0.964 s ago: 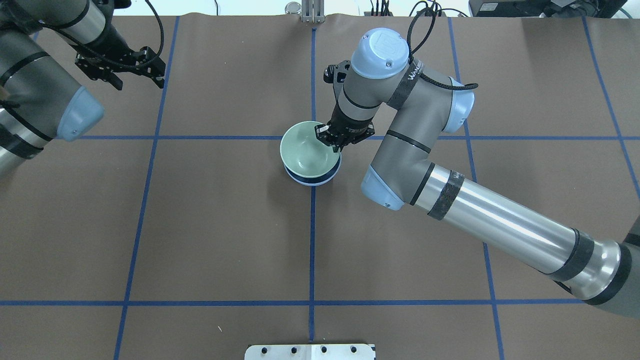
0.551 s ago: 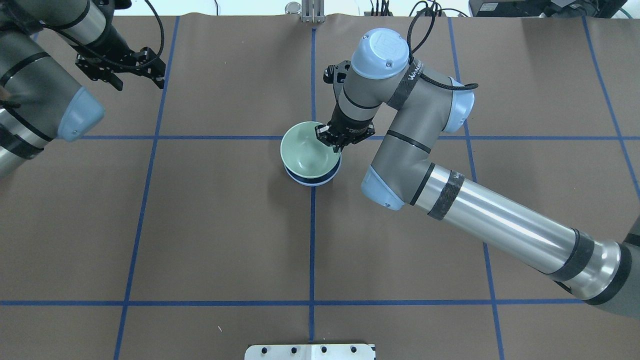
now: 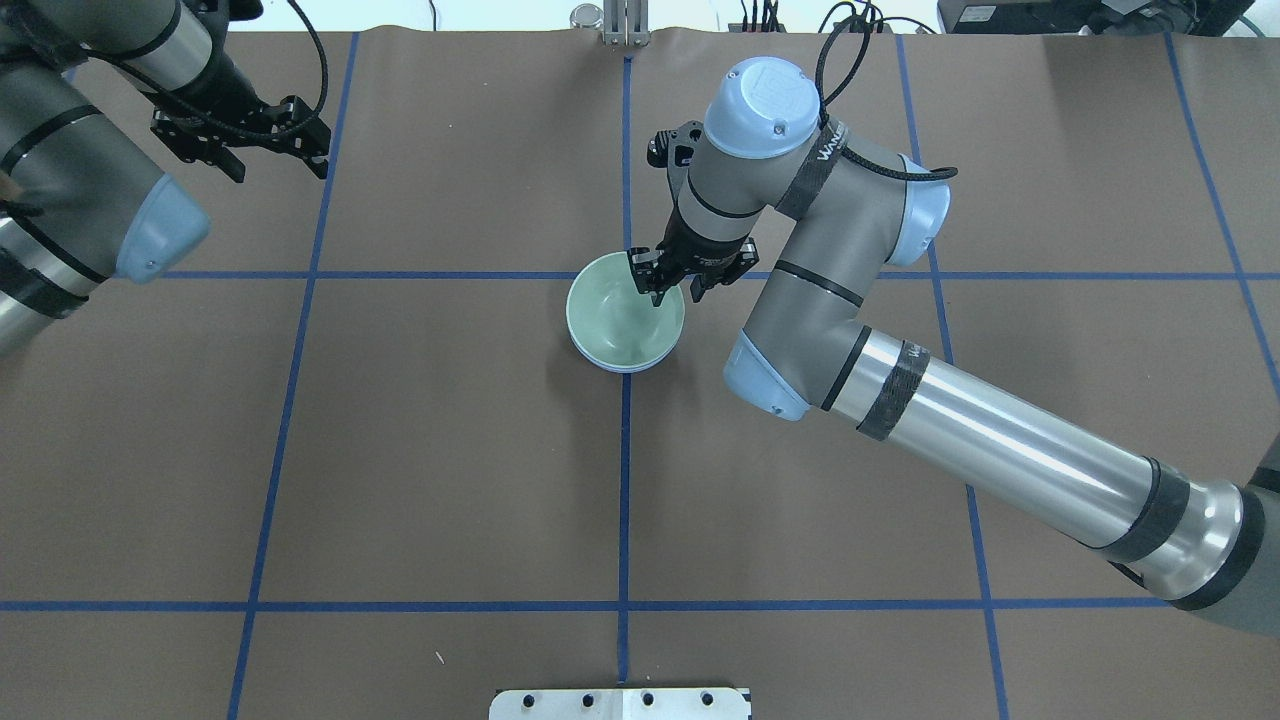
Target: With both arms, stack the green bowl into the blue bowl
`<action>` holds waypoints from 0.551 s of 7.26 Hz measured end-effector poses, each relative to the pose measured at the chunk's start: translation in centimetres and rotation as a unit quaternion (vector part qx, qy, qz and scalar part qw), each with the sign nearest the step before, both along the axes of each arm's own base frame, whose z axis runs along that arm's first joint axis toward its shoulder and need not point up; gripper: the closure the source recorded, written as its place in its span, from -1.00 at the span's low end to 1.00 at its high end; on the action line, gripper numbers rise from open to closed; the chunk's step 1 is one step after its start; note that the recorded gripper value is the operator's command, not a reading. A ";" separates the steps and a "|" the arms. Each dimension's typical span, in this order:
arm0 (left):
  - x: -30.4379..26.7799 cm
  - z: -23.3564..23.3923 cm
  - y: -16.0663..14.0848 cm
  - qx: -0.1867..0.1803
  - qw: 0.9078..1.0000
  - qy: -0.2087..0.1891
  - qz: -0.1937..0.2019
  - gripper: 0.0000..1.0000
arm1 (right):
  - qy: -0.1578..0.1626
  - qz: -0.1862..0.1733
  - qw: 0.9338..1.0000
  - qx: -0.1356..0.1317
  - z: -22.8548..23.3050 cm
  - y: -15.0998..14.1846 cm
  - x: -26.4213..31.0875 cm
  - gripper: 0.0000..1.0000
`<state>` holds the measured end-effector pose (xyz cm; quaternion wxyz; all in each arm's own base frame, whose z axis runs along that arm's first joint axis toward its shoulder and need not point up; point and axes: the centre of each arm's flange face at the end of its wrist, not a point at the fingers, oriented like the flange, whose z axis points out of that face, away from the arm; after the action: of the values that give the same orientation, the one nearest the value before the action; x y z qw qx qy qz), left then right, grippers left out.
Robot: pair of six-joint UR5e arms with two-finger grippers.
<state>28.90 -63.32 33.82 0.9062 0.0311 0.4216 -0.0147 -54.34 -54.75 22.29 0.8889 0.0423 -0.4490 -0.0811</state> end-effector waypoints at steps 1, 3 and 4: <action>0.0 0.0 0.0 0.000 1.000 0.000 0.000 -0.94 | -0.001 0.000 1.000 0.001 -0.1 0.0 0.1 -1.00; 0.0 -0.1 0.0 0.001 1.000 0.000 0.000 -0.94 | -0.008 0.003 1.000 0.006 -0.7 -0.2 0.7 -1.00; 0.0 -0.2 0.0 0.002 1.000 0.001 0.000 -0.94 | -0.017 0.007 1.000 0.013 -1.1 -0.3 1.4 -1.00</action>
<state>28.89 -63.30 33.60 0.9056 0.0329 0.4225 -0.0136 -52.98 -55.07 21.20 0.8810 0.0585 -0.4627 -0.0799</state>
